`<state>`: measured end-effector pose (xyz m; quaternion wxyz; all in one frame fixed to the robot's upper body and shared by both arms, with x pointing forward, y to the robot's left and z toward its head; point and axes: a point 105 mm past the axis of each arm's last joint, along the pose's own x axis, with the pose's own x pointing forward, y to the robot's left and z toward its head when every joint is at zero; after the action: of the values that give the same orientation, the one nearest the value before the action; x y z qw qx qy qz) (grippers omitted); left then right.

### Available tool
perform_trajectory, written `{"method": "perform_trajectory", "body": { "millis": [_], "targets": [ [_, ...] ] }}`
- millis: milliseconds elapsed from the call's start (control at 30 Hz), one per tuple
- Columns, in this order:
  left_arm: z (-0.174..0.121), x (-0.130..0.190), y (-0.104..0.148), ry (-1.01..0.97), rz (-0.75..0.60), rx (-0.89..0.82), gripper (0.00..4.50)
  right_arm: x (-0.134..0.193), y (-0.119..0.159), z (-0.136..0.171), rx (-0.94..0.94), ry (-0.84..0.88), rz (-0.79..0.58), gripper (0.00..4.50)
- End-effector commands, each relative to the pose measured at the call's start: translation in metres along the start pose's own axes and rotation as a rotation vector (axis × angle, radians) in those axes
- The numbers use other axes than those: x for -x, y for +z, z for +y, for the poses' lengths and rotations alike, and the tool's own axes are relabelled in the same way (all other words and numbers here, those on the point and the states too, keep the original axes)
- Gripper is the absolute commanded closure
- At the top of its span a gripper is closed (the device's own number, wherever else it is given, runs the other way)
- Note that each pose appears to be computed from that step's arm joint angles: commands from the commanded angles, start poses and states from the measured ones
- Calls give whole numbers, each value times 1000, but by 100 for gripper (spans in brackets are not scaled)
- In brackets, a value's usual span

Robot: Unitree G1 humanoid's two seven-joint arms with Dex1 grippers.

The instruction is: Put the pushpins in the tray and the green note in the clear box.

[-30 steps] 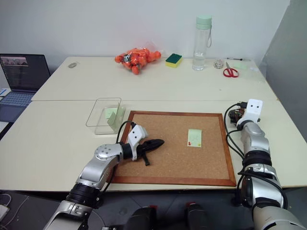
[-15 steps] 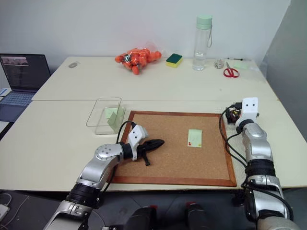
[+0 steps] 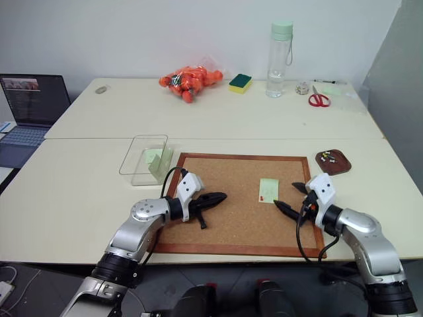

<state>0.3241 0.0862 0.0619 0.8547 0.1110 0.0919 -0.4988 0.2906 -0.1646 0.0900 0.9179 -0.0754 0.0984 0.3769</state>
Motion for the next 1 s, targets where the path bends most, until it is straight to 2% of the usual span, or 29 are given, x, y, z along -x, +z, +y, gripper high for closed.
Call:
{"method": "perform_trajectory", "body": {
  "millis": [33,267,333,1000],
  "targets": [
    [-11,-5,-26,-33,84,49,450,-6,11,10,58,20,-44,4],
    [-11,-5,-27,-29,84,49,450,-16,5,10,95,8,-42,4],
    [-11,-4,-27,-28,84,49,450,-15,3,11,92,18,-37,33],
    [-8,-3,-26,-22,87,43,450,-19,-6,10,91,29,-23,428]
  ]
}}
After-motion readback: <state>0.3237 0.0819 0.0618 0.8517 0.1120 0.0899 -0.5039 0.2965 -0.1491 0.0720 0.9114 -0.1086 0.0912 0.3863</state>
